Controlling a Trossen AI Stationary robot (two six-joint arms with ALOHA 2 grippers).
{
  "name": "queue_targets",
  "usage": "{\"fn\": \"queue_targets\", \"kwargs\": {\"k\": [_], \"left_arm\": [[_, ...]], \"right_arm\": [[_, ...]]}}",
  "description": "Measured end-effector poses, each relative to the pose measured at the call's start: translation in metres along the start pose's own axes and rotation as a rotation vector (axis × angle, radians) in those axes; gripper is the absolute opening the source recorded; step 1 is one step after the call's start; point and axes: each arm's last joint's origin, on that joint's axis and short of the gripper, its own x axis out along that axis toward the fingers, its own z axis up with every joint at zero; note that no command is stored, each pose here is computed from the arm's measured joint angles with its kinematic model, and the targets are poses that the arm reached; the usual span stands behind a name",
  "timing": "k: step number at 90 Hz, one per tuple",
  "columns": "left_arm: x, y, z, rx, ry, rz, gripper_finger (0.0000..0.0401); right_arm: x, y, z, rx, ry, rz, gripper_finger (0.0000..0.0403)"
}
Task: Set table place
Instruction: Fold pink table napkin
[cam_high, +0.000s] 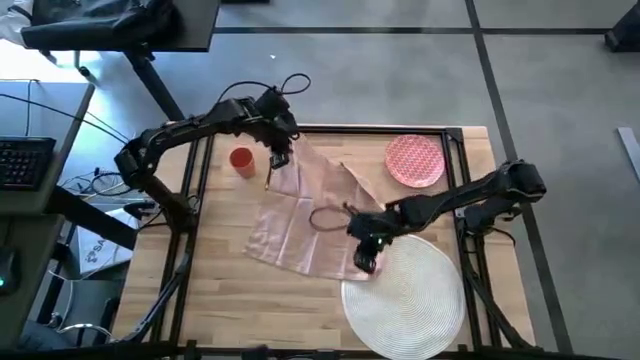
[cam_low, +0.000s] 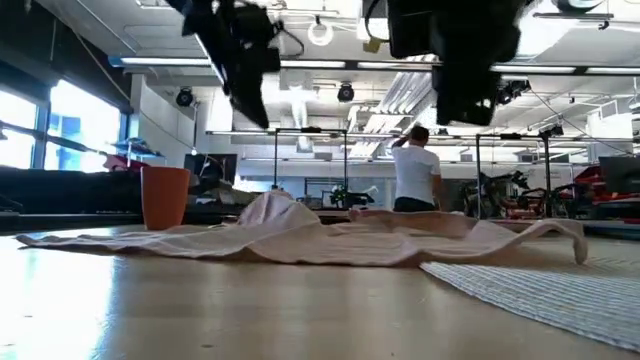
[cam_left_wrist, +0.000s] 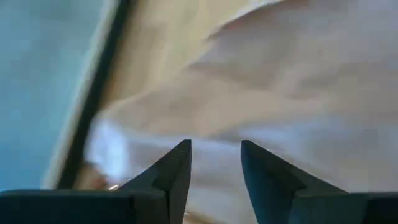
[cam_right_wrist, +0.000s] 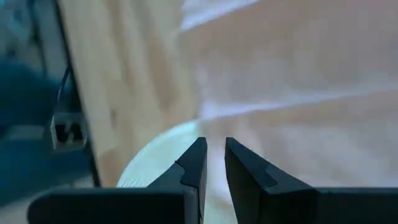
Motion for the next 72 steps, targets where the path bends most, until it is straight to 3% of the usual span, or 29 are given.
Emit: {"fn": "queue_targets", "kwargs": {"k": [16,31,41,52,60,72], "left_arm": [[-0.039,-0.049,0.008,0.078,-0.129,-0.11,0.0126],[-0.059,-0.091,0.009,0.106,-0.185,-0.191,0.0126],[-0.06,-0.119,0.009,0.049,-0.161,-0.226,0.0126],[-0.058,-0.152,0.005,-0.004,-0.123,-0.218,0.0126],[-0.057,-0.174,0.0,-0.046,-0.09,-0.201,0.0126],[-0.06,-0.204,-0.009,-0.143,-0.056,-0.189,0.0126]], "right_arm": [[0.01,0.014,-0.013,-0.048,0.083,0.071,0.0043],[0.006,0.026,-0.014,-0.065,0.072,0.095,0.0093],[0.013,0.027,-0.023,-0.134,0.037,-0.063,0.0139],[0.029,0.024,-0.036,-0.302,0.073,-0.213,0.0172],[0.045,0.022,-0.045,-0.415,0.12,-0.302,0.0177],[0.069,0.017,-0.051,-0.458,0.151,-0.363,0.0164]]}}
